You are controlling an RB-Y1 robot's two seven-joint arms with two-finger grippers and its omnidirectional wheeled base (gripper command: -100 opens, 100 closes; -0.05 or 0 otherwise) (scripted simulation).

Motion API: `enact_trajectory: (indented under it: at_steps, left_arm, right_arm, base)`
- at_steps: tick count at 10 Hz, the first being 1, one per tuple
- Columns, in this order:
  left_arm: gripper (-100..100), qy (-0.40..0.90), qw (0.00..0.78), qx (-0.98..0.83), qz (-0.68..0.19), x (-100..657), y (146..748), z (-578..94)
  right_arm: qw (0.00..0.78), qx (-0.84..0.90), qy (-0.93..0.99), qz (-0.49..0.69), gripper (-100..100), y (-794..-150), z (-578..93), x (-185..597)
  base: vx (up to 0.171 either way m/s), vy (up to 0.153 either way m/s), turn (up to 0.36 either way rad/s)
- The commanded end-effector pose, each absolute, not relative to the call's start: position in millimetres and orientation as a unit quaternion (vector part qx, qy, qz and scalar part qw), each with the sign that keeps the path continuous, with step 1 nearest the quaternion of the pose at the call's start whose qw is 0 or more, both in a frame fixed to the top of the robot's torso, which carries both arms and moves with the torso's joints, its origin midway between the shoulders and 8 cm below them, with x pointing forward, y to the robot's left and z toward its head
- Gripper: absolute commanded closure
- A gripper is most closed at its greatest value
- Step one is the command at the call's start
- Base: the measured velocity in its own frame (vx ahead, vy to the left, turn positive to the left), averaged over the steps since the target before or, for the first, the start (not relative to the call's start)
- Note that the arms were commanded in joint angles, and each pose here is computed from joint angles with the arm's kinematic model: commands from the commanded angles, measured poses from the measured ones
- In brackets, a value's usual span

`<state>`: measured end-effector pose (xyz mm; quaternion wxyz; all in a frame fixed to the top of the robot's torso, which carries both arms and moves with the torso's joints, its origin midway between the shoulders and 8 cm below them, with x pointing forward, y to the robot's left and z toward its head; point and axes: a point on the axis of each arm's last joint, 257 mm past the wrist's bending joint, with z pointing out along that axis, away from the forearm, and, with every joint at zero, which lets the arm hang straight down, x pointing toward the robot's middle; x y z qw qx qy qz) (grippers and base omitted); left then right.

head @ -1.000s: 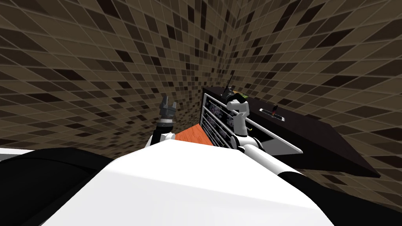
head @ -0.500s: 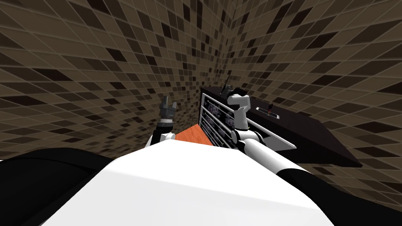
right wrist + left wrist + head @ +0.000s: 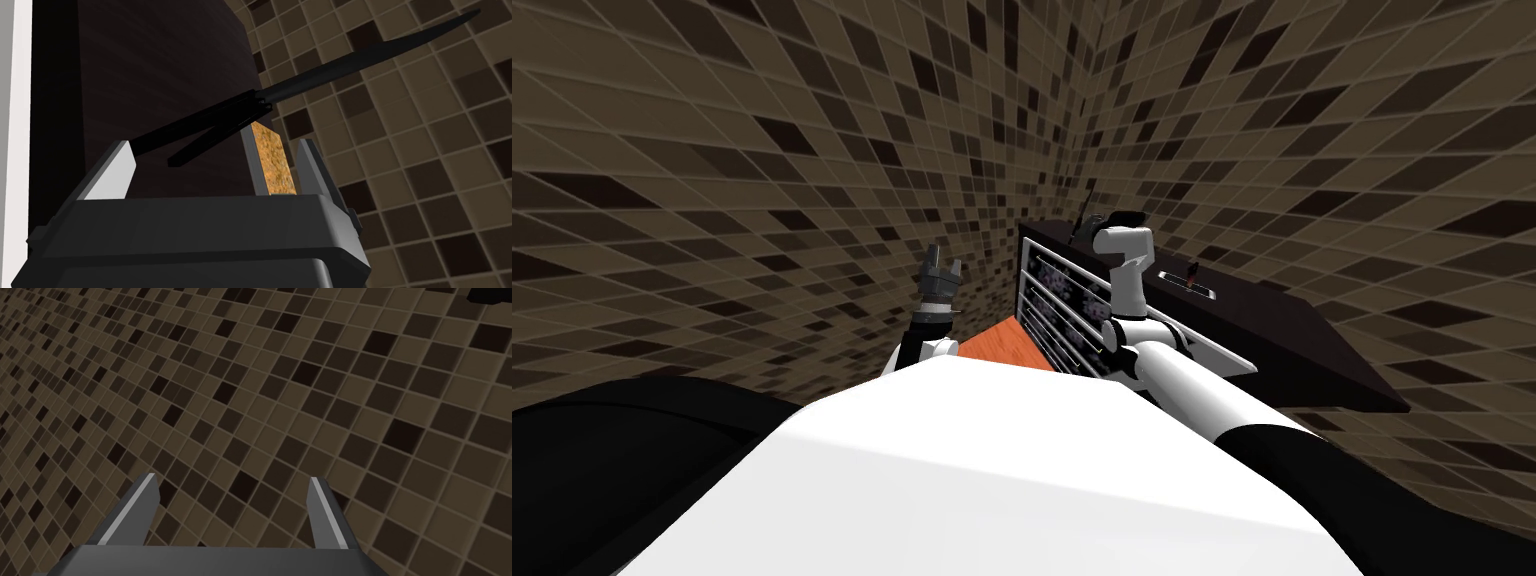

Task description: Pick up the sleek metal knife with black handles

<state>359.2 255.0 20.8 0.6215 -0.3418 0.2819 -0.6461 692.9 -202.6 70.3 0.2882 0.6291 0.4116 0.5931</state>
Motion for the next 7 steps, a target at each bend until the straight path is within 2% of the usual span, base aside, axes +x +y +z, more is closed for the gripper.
enact_trajectory:
  at_steps: [1, 7]
  left_arm:
    - [0, 0.282, 0.621, -0.342, -0.646, 359.2, 255.0, 20.8]
    - [0, 0.282, 0.621, -0.342, -0.646, 359.2, 255.0, 20.8]
  right_arm:
    - [0.273, 0.645, 0.410, 0.584, -100, -198.5, 75.0, 696.1]
    - [0.215, 0.703, 0.402, 0.546, -100, -190.2, 80.2, 699.1]
  base:
    - [0.024, 0.007, -0.090]
    - [0.029, 0.008, -0.073]
